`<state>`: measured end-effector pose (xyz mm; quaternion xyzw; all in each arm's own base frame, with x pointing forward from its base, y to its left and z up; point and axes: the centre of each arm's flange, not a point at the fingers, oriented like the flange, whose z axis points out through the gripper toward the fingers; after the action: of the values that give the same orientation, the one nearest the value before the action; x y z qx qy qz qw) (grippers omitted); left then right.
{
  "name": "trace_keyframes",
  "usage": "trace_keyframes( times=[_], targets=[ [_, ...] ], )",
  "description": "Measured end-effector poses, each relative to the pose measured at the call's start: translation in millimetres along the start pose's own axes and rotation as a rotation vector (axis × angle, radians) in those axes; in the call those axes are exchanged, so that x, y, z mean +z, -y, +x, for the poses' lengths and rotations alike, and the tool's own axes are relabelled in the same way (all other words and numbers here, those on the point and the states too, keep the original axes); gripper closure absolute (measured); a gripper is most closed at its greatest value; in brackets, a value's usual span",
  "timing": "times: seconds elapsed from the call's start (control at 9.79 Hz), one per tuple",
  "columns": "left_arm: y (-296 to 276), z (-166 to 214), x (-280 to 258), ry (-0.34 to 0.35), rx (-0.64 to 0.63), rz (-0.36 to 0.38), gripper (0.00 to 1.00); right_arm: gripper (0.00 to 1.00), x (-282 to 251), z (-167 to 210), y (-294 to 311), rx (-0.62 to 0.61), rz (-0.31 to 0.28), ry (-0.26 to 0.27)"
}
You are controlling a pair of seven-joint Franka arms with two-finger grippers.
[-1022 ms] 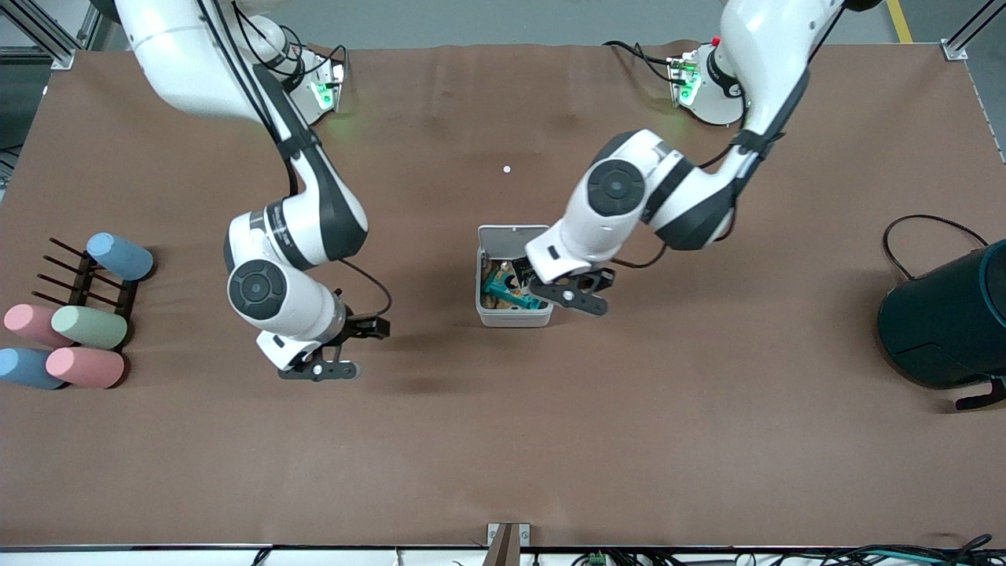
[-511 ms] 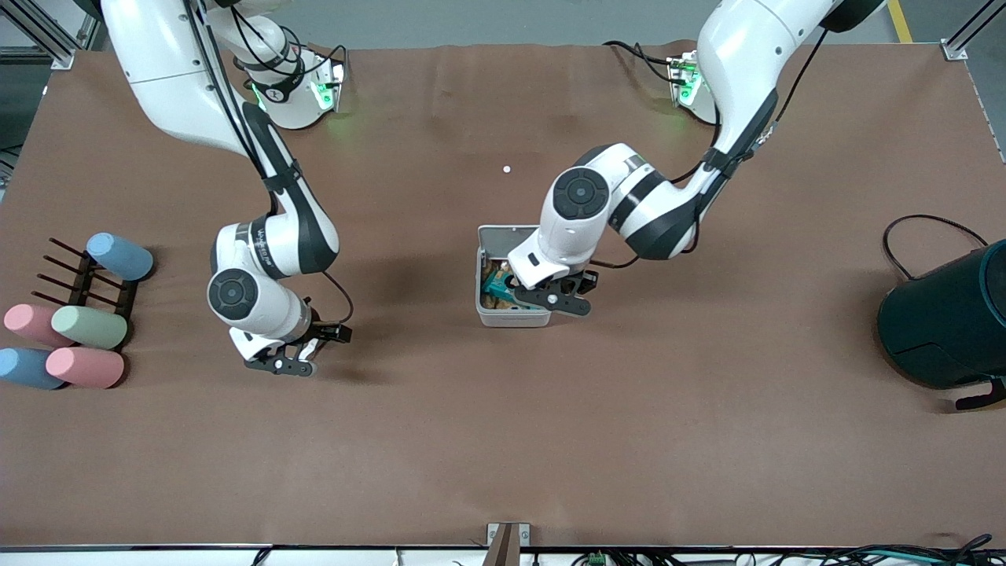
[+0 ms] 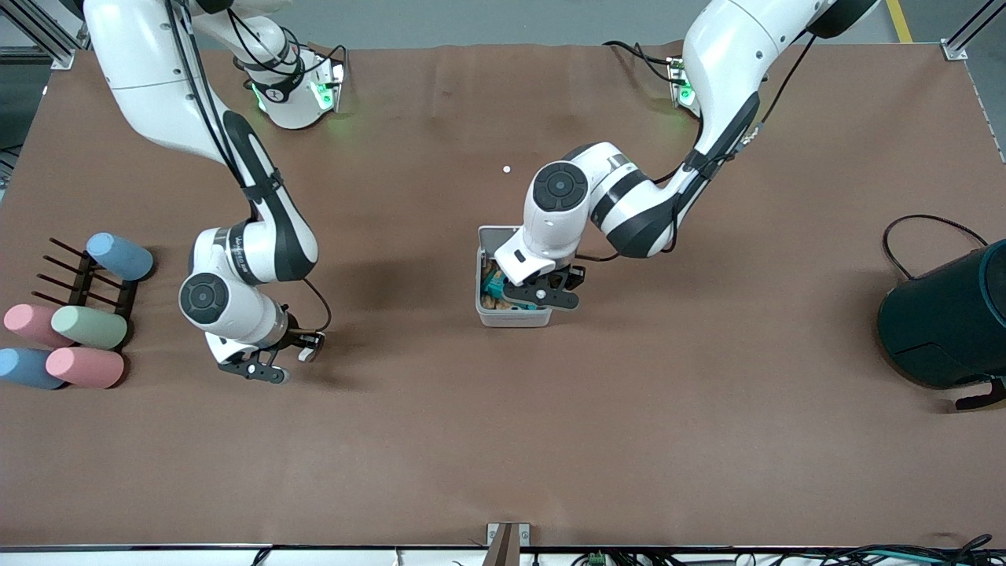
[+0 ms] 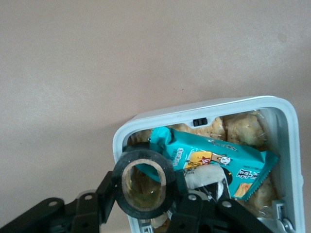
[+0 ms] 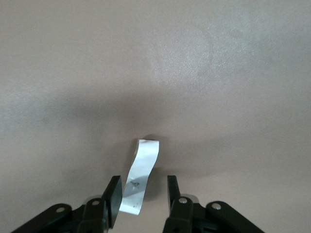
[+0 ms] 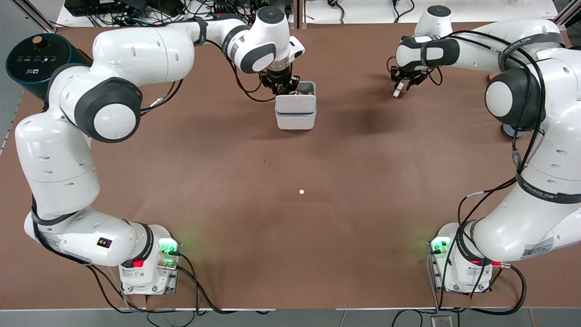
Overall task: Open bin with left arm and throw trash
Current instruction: 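Bin the strip with the right gripper while the left gripper withdraws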
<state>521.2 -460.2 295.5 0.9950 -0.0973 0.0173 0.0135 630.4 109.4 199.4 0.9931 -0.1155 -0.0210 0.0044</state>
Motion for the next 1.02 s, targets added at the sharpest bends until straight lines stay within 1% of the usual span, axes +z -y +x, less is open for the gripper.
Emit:
trace_keyframes(
  times=[0.1,0.31,0.41,0.51,0.61,0.72,0.92,1.02],
  targets=[
    [0,0,0,0.0,-0.002,0.0,0.41,0.55,4,-1,1,-0.002,0.0,0.002],
    [0,1,1,-0.002,-0.005,-0.002,0.13,0.54,10,-3,5,-0.005,0.001,0.009],
    [0,1,1,-0.003,-0.005,-0.003,0.0,0.56,10,-4,6,-0.005,0.003,0.01],
    [-1,1,0,-0.004,-0.004,-0.004,0.0,0.64,10,-4,7,-0.006,0.004,0.011],
    [0,2,-2,-0.008,-0.007,-0.006,0.0,0.67,10,-5,9,-0.009,0.005,0.011],
    [2,6,-5,-0.013,-0.012,-0.009,0.0,0.82,10,-6,11,-0.011,0.005,0.011],
    [14,16,-14,-0.027,-0.035,-0.011,0.0,0.97,7,-6,12,-0.013,0.007,0.01],
    [30,26,-23,-0.034,-0.062,-0.004,0.0,0.98,5,-7,14,-0.017,0.008,0.011]
  ],
)
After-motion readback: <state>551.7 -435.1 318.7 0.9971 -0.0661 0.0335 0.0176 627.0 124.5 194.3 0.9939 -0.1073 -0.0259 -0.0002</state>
